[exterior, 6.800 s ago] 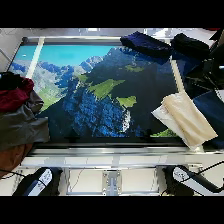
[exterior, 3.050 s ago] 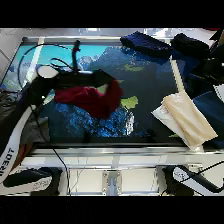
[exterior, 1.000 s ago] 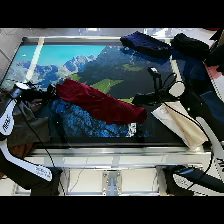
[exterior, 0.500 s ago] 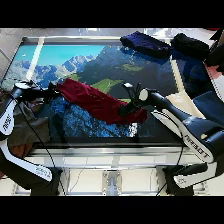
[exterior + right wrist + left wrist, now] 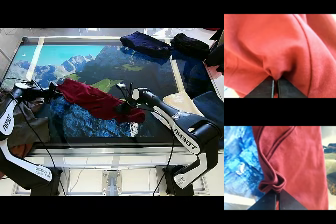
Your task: Fold the shirts.
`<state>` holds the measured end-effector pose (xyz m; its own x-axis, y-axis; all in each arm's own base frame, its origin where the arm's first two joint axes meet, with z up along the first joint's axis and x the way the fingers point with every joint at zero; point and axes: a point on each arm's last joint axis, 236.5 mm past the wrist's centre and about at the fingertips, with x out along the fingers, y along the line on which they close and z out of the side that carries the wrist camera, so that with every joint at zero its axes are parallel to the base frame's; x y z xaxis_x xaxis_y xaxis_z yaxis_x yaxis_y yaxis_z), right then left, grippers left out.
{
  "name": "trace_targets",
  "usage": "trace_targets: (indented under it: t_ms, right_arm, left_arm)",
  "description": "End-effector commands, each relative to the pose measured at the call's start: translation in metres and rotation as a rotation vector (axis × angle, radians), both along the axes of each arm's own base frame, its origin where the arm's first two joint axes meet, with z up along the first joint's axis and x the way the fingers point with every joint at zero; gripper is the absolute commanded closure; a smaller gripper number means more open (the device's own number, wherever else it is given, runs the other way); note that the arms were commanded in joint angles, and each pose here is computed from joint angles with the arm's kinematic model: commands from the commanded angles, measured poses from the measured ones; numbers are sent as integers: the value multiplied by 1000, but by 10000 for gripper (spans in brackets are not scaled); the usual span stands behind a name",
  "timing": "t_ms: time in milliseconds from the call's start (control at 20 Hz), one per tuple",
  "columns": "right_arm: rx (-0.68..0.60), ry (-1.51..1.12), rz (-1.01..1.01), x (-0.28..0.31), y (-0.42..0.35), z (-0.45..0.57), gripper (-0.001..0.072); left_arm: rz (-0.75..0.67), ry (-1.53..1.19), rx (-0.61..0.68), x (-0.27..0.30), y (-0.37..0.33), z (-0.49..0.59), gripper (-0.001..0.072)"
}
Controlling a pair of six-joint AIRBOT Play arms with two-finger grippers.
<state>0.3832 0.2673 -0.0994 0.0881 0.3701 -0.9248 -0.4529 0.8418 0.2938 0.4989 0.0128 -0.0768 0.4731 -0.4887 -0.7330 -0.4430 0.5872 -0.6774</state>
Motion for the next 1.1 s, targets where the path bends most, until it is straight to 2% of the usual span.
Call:
trace_targets:
  t_ms: [0,200,350,550,650,800,900,1050]
  right_arm:
    - [16,-27,35,8,7,37,689]
    - [-17,-130,133,5,-5,151,689]
    - [-36,-178,193,-32,-28,243,689]
    - [35,-334,192,-79,-48,347,689]
    - [77,-440,180,-94,-56,388,689]
    - [79,-484,169,-102,-64,402,690]
    - [50,-448,167,-95,-64,387,691]
    - [-30,-317,158,-72,-66,331,691]
  left_arm:
    - [-16,-80,-16,6,0,28,696]
    - [4,-279,-6,6,21,120,697]
    - [6,-416,52,-23,39,202,697]
    - [-83,-648,222,-96,25,319,696]
    - [-173,-757,379,-140,3,360,696]
    - [-207,-717,601,-175,3,362,697]
    - [-245,-566,587,-194,1,332,697]
    - [-316,-371,494,-207,-5,254,697]
